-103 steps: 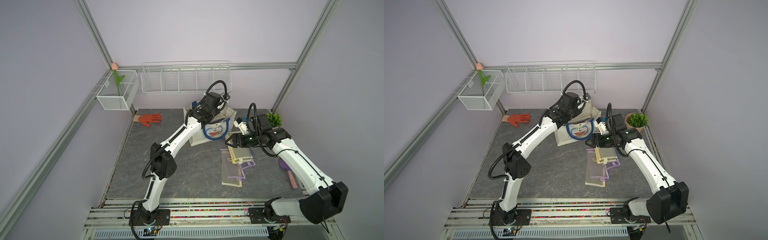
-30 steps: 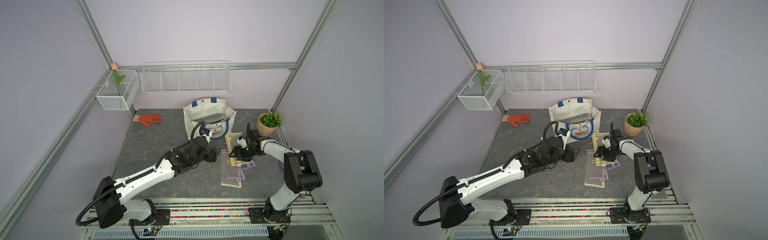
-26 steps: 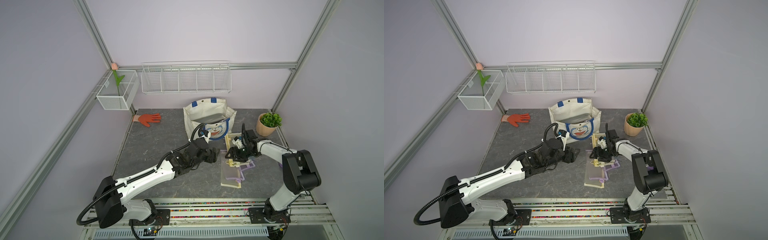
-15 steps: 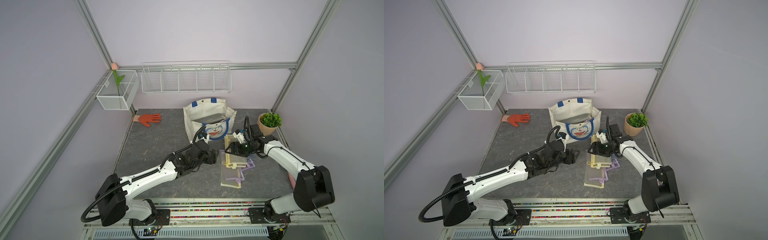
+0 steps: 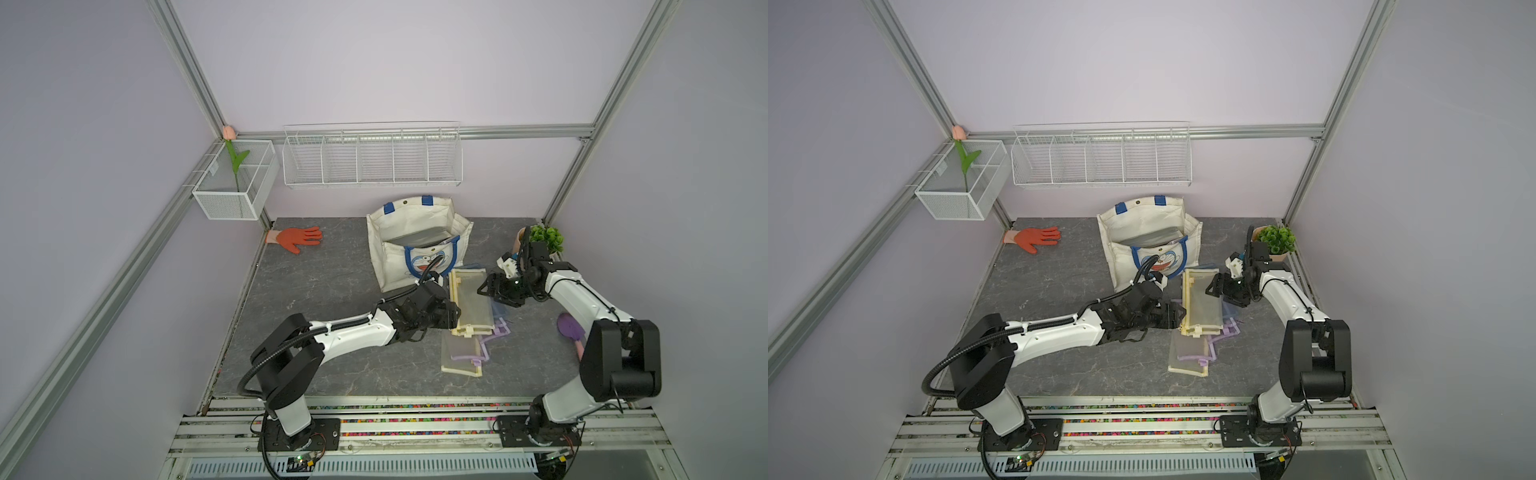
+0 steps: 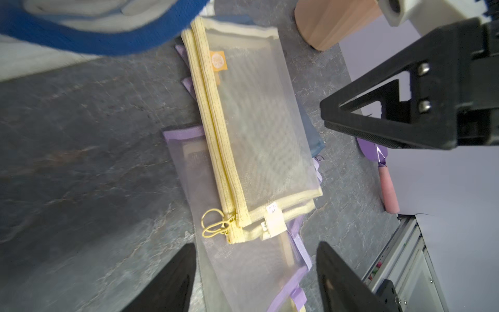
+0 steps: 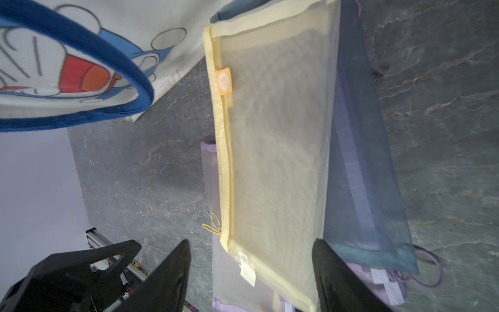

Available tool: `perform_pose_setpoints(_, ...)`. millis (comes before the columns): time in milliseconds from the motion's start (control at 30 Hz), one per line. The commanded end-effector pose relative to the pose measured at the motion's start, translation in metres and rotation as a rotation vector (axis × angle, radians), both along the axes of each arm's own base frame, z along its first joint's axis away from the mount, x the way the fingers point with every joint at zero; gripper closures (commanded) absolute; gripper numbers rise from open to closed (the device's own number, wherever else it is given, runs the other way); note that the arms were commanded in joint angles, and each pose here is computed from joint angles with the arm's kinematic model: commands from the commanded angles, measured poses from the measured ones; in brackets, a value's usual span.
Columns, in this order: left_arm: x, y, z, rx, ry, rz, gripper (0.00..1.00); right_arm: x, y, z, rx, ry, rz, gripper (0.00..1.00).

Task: Put the pencil pouch into the canvas bag
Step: Move the pencil pouches to the center of the board, then pick up the pencil pouch.

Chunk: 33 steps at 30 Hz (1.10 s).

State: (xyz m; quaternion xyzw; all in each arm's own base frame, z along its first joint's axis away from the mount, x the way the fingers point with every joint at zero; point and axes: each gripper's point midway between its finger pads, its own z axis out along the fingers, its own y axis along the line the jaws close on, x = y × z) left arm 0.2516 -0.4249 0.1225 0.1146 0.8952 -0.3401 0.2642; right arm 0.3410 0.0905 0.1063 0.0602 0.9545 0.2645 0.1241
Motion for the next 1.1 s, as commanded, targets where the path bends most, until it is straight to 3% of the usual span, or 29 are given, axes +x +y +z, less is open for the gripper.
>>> perform_pose_setpoints(0, 0.004, -0.027, -0.004, -0.089, 0.053, 0.006, 0.30, 0.002, -0.004, -0.012, -0.017, 0.017, 0.015, 0.28)
perform_pose_setpoints(233, 0.026, -0.034, -0.039, -0.079, 0.089, 0.037, 0.32, 0.000, -0.011, -0.027, -0.037, 0.044, 0.000, 0.28)
perform_pose_setpoints(500, 0.035, -0.048, -0.056, -0.078, 0.102, 0.024, 0.38, -0.002, -0.003, -0.041, 0.011, 0.073, 0.019, 0.30)
perform_pose_setpoints(733, 0.037, -0.058, -0.060, -0.088, 0.113, 0.005, 0.48, -0.006, 0.006, -0.038, 0.035, 0.070, 0.040, 0.36)
perform_pose_setpoints(1067, 0.033, -0.065, -0.059, -0.098, 0.116, -0.021, 0.51, -0.017, 0.015, -0.025, -0.012, 0.046, 0.079, 0.47)
